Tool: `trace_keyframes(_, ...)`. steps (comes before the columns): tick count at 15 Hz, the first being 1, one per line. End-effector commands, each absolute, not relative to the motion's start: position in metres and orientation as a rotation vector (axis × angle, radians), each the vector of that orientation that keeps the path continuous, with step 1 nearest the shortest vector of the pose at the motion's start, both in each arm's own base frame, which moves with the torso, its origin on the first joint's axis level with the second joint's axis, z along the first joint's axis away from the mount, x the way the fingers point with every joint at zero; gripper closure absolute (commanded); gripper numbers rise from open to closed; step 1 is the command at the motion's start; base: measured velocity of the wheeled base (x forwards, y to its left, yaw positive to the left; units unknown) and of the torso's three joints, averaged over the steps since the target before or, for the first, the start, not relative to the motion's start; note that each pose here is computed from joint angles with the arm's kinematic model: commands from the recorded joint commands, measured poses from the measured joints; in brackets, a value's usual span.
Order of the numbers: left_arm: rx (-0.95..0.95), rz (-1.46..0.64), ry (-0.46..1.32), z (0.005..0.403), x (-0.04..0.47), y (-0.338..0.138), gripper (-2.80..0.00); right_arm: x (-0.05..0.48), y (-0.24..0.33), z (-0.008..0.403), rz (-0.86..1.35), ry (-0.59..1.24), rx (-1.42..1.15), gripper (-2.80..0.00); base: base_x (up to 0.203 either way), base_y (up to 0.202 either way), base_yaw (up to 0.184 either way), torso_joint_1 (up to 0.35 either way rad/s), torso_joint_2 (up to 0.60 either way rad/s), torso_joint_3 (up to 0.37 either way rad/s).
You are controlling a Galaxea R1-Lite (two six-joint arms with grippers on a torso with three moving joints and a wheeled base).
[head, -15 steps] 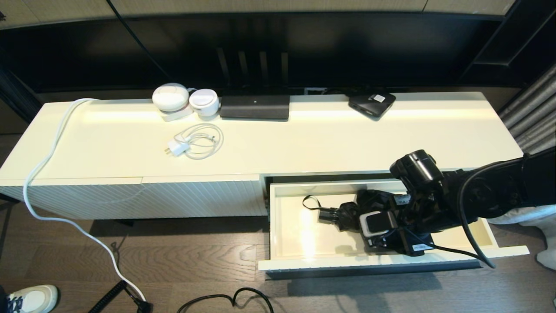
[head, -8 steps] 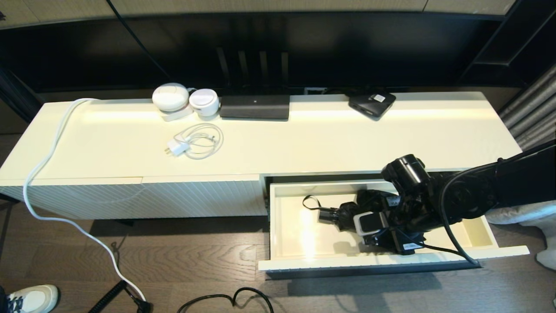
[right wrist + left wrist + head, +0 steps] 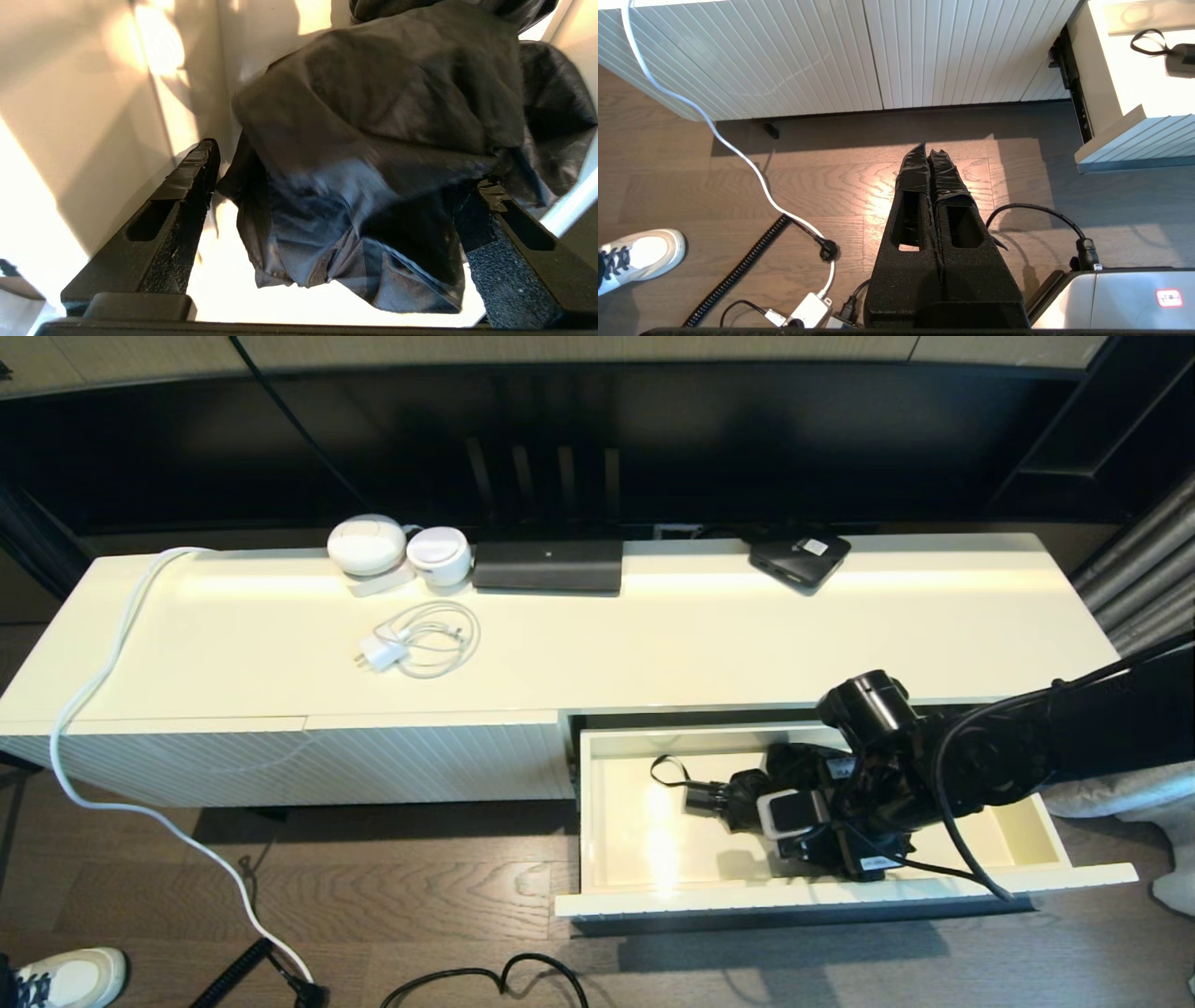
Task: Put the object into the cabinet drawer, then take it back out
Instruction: Take the umbrella out of the drawer and put it on the table
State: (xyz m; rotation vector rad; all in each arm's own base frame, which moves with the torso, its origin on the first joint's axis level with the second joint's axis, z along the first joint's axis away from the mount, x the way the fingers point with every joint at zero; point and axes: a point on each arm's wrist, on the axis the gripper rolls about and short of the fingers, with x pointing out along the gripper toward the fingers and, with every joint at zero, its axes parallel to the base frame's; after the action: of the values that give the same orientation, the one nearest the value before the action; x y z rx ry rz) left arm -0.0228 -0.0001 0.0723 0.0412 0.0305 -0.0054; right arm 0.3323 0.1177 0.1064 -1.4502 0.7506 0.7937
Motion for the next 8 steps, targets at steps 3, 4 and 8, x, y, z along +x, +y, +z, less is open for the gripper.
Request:
trace_keyframes(3,0.041,-0.005,0.029,0.072,-0.023,0.000,0.00,0.340,0.114,0.113,0.774,0.735,-1.450,-2.80,0.000,0.000,0.000,0.000,0.00,0.000)
trace_keyframes(4,0.041,-0.005,0.029,0.072,-0.023,0.000,0.00,0.342,0.112,0.117,0.764,0.733,-1.449,-2.80,0.000,0.000,0.000,0.000,0.00,0.000)
trace_keyframes(8,0.041,-0.006,0.030,0.072,-0.023,0.000,0.00,0.347,0.109,0.124,0.773,0.758,-1.448,-2.80,0.000,0.000,0.000,0.000,0.00,0.000)
